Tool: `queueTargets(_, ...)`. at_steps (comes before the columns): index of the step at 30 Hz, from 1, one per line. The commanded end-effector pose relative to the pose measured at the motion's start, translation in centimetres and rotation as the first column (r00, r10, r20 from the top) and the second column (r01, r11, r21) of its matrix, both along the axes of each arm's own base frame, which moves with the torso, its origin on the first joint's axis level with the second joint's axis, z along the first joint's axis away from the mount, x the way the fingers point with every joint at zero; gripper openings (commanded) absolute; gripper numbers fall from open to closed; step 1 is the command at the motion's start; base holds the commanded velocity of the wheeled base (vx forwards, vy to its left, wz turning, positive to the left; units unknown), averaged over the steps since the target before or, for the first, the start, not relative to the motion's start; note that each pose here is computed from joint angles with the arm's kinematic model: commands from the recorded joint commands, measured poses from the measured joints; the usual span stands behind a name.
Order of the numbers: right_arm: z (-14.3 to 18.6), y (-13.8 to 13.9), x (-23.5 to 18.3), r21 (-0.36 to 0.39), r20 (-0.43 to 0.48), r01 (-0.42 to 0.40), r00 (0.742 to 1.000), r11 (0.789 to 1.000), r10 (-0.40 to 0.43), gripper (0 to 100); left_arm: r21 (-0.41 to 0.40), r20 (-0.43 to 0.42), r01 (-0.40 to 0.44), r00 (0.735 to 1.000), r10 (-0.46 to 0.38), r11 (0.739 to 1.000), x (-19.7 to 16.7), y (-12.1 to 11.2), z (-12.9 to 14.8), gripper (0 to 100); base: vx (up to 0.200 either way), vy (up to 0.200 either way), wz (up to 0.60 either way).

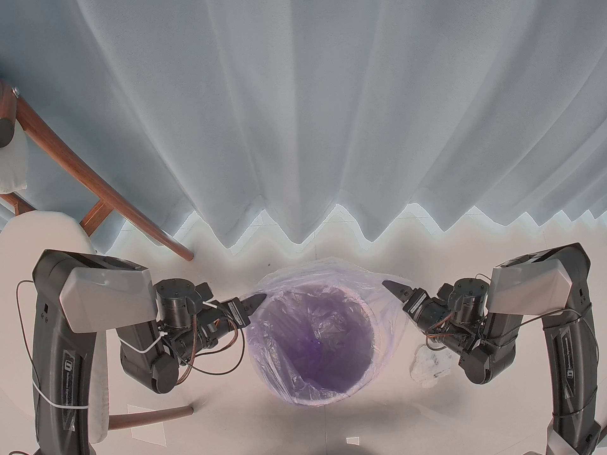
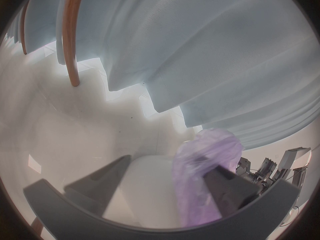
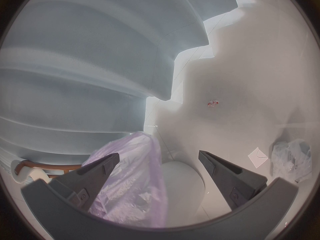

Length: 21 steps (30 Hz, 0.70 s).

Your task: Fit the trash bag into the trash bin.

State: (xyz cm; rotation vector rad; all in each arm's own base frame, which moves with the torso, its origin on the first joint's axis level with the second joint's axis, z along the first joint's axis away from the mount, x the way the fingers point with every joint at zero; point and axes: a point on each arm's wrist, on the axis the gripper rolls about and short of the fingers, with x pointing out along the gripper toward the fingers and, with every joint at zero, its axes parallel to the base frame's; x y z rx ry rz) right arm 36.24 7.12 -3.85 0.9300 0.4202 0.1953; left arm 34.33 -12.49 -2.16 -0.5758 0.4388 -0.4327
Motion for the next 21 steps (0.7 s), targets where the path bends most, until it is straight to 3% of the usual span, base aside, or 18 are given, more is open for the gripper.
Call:
queueTargets(1,0.0,0.0,-0.3,0.001,0.003,-0.003,1.000,1.000,0.003,100,0.011,-0.001,0.010,1.000,-0.010,1.000,-0.5,0.3,0.2,100,0.000,0.000,0.00)
queueTargets(7,-0.1,0.1,-0.4,0.000,-0.003,-0.006,1.000,1.000,0.006,100,0.020,0.074,0.015,0.997,-0.016,1.000,-1.3,1.1,3.5,100,0.000,0.000,0.00)
queueTargets(12,0.0,0.1,-0.4,0.001,0.000,-0.009,1.000,1.000,0.009,100,0.080,0.138,0.028,0.990,-0.039,0.996,-2.3,1.4,5.2,100,0.000,0.000,0.00)
queueTargets(21,-0.3,0.0,-0.6,0.002,-0.015,-0.014,1.000,1.000,0.014,100,0.092,0.231,0.076,0.968,-0.096,0.993,-3.4,0.1,8.0,100,0.000,0.000,0.00)
